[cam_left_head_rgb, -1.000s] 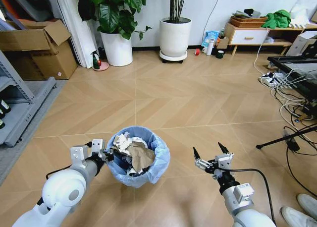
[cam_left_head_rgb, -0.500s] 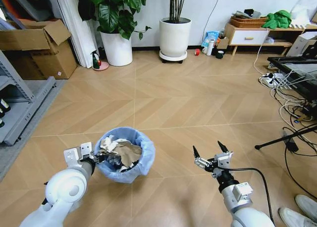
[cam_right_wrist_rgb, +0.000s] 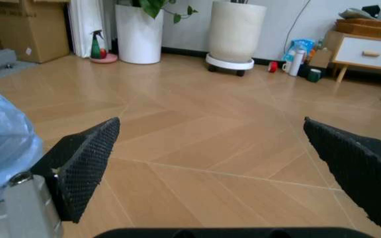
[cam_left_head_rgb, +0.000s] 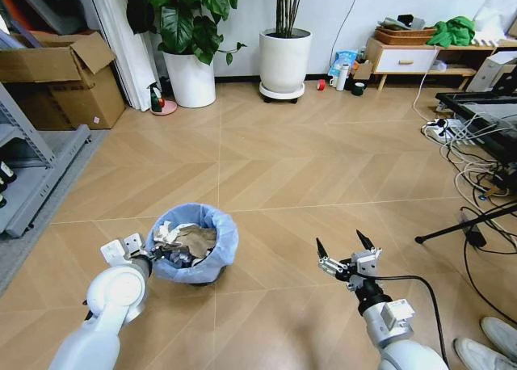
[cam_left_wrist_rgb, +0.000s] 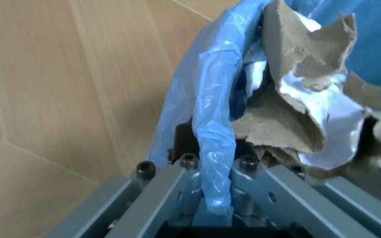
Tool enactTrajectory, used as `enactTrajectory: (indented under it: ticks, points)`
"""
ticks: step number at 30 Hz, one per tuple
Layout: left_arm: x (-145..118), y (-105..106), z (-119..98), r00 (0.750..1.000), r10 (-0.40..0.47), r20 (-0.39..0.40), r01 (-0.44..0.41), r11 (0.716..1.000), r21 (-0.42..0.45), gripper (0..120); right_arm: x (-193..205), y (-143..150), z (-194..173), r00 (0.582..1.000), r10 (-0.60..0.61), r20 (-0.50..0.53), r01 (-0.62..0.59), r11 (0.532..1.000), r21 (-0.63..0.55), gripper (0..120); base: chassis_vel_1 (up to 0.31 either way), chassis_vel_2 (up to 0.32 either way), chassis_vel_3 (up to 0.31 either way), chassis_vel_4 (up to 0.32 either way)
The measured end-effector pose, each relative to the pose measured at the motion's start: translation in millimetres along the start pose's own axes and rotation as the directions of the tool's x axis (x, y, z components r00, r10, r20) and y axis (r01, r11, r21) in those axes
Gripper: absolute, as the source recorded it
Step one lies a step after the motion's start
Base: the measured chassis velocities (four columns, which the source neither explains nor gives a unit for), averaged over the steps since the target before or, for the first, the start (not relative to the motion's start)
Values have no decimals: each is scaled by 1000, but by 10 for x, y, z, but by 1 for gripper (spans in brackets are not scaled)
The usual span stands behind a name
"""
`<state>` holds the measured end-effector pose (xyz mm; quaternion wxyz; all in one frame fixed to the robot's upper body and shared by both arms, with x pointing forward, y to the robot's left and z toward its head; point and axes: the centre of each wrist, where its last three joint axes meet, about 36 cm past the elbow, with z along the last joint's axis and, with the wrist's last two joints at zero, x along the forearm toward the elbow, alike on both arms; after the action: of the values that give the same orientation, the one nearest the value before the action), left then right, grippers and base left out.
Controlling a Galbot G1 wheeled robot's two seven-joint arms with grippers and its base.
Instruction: Pick up the trash bin and place the garbage on the floor into it.
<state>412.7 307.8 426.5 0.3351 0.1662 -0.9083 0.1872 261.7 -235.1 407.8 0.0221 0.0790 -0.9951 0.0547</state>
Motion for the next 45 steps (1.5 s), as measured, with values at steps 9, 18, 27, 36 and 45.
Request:
enactTrajectory:
  ticks: [9,18,27,36,45]
  points:
    - [-221,130,2,1000,-26,-12,26,999,19,0,-8,-19,9,1000,2,6,-2,1000,4,100,0,0,0,0]
    - [-311,176,70,999,-18,-28,19,1000,17,0,-19,-64,2,1000,3,15,-3,1000,11,100,0,0,0,0]
    - [-372,233,83,999,-37,-31,37,999,-3,11,-19,-58,21,1000,6,21,-6,1000,5,100,0,0,0,0]
    - [-344,213,102,999,-36,-24,36,999,-18,46,-32,-62,10,999,9,31,-9,1000,2,100,0,0,0,0]
    - [-136,143,77,1000,7,30,-6,999,-40,77,-74,-78,-19,999,17,48,-17,1000,-7,100,0,0,0,0]
